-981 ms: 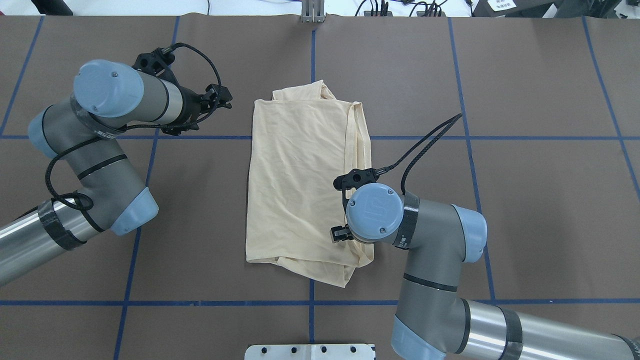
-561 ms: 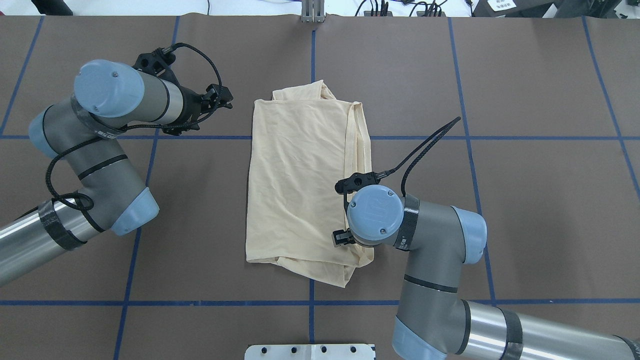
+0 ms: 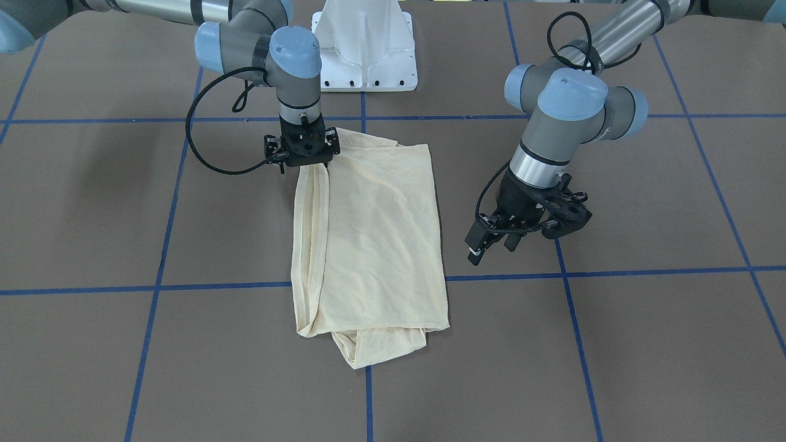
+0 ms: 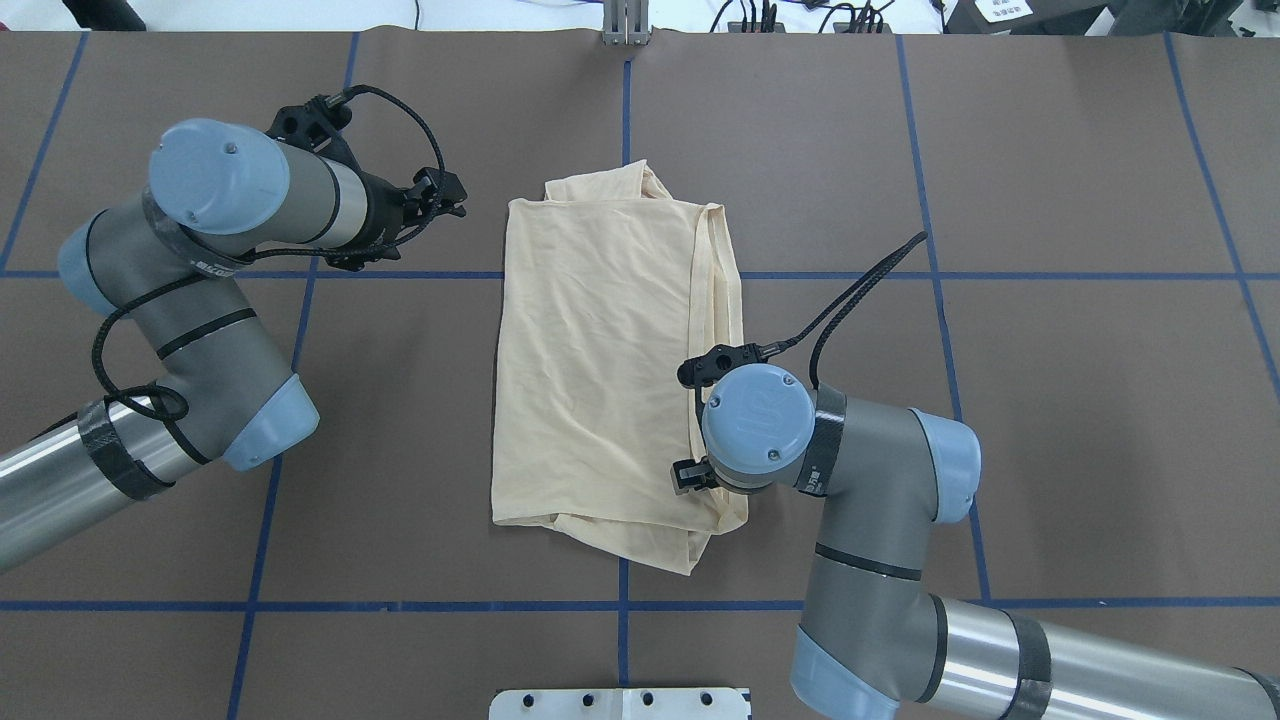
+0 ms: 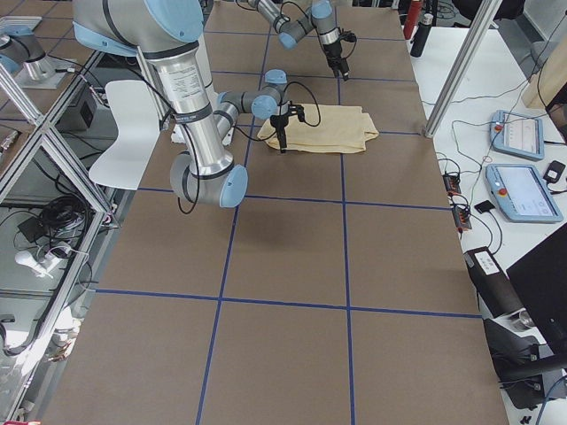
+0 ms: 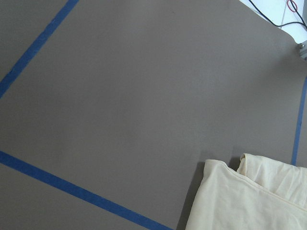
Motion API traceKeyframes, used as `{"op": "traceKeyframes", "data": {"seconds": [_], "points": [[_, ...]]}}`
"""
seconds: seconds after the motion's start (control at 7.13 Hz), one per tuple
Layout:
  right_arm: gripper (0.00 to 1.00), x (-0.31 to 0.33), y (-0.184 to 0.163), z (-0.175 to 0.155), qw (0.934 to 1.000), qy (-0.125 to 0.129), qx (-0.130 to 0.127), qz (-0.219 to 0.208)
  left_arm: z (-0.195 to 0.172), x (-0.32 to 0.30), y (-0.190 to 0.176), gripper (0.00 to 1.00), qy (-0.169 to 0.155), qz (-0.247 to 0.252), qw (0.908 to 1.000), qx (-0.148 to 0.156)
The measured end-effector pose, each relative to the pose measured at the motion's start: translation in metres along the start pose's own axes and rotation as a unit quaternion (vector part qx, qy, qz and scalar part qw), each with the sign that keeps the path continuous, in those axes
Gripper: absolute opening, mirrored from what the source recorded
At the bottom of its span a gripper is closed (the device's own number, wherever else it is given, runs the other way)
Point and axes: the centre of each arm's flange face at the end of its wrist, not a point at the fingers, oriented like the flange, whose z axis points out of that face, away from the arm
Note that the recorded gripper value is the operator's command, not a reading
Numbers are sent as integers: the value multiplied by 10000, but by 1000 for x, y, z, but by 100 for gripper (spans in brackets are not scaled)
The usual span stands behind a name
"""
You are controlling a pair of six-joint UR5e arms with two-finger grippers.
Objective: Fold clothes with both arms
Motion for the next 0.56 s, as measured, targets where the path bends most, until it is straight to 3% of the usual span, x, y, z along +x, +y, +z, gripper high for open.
{"op": "traceKeyframes", "data": {"seconds": [0.56], "points": [[100,36,0,4,9999,88,-66,44,-2,5,1,100,34,1,10000,-1]]}}
